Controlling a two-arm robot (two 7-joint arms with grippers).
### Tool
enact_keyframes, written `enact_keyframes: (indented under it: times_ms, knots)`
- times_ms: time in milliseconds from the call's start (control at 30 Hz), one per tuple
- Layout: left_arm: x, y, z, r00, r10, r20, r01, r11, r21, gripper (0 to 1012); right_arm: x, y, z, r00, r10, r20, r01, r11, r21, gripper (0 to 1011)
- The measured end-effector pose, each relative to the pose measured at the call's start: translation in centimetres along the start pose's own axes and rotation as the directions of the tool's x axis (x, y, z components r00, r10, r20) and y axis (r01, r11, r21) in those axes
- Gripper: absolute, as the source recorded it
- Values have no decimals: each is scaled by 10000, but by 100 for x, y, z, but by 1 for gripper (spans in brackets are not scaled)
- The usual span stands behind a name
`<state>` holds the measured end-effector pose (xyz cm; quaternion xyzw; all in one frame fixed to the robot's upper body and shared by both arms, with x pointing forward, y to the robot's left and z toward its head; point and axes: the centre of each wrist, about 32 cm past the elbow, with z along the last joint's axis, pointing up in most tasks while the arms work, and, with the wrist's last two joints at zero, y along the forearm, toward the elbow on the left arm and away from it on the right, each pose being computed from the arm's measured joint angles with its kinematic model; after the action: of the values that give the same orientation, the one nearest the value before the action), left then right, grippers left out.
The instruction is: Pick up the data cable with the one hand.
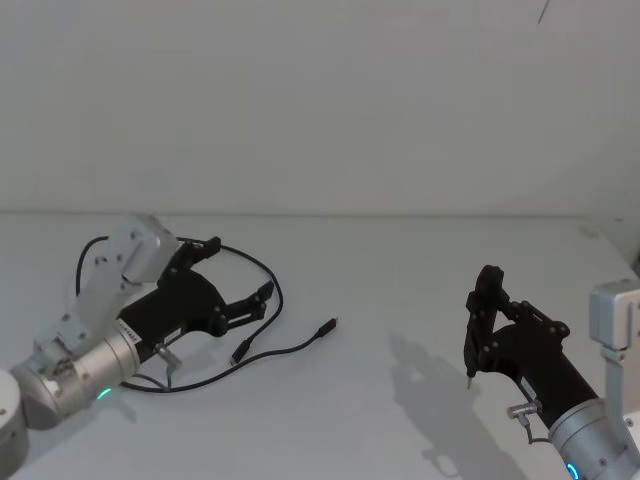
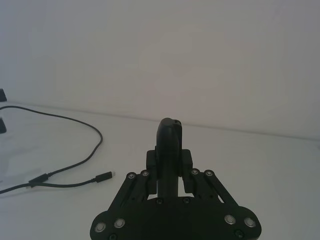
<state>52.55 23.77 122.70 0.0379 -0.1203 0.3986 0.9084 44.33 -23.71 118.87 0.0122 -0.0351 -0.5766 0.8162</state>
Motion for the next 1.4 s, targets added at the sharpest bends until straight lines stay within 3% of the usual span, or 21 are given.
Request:
enact_keyframes:
  times_ms: [200,433,633,733,967,1200,1400]
  knots:
    - [124,7,-27,9959,-845,-329,851,9962,159,1001,0,0,0,10000,0,0,0,10000,1,279]
    - [266,-3,-81,9774,-1978,-743,2012,9787,404,1001,0,0,0,10000,0,1,0,10000,0,279]
    - [389,-38,-146,9480,-3021,-1005,3100,9477,754,1001,0,0,0,10000,0,0,0,10000,0,279]
    - [446,-66,-191,9295,-3505,-1148,3617,9272,973,1001,0,0,0,10000,0,0,0,10000,0,279]
    - [505,-102,-249,9073,-3979,-1355,4144,9010,1285,1001,0,0,0,10000,0,1,0,10000,0,279]
    - [520,-120,-288,8997,-4100,-1497,4308,8894,1532,1001,0,0,0,10000,0,0,0,10000,0,279]
    - [509,-134,-315,8985,-4101,-1562,4339,8836,1762,1001,0,0,0,10000,0,0,0,10000,-1,279]
